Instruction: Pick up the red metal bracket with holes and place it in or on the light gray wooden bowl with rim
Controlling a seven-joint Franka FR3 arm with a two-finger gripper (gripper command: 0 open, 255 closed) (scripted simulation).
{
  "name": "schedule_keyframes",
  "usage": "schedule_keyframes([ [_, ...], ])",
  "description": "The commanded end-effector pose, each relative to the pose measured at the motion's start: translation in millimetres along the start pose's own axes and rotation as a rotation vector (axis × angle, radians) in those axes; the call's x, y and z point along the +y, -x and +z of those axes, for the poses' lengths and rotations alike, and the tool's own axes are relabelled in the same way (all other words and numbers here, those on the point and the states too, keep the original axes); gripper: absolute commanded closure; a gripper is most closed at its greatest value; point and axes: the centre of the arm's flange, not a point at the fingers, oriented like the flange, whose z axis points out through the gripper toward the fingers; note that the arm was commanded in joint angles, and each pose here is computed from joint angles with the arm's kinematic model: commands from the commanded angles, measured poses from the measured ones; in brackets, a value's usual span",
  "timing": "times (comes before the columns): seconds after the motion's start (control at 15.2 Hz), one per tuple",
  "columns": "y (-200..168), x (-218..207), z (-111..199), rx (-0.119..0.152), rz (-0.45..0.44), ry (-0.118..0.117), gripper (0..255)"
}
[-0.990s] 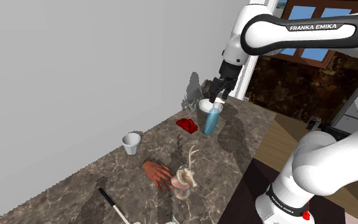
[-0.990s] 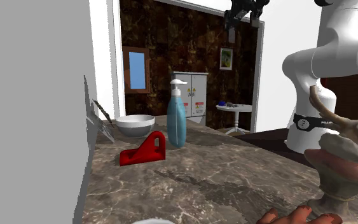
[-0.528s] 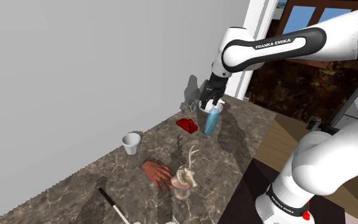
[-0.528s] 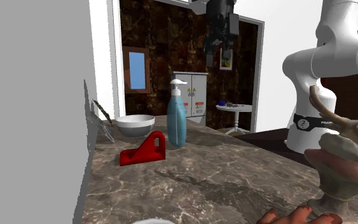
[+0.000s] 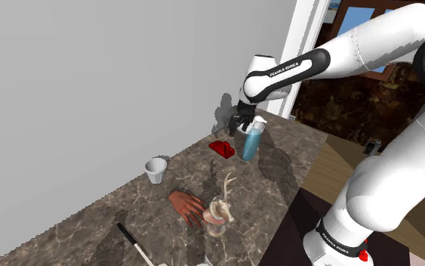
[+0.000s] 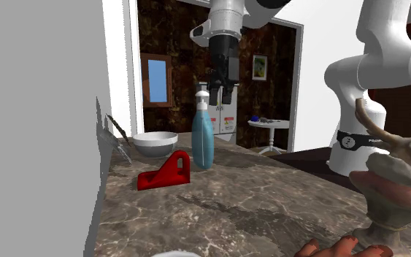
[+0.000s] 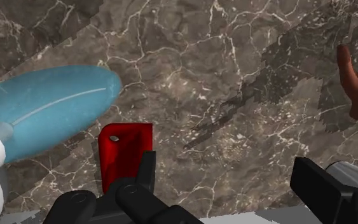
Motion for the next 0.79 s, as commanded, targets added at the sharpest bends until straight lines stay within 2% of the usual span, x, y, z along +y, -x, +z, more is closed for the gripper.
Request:
schedule_keyframes([
  [0.0, -13, 8, 18, 0.004, -0.004, 0.007, 0],
  [0.73, -91, 58, 125, 0.021, -0.026, 0.04, 0],
])
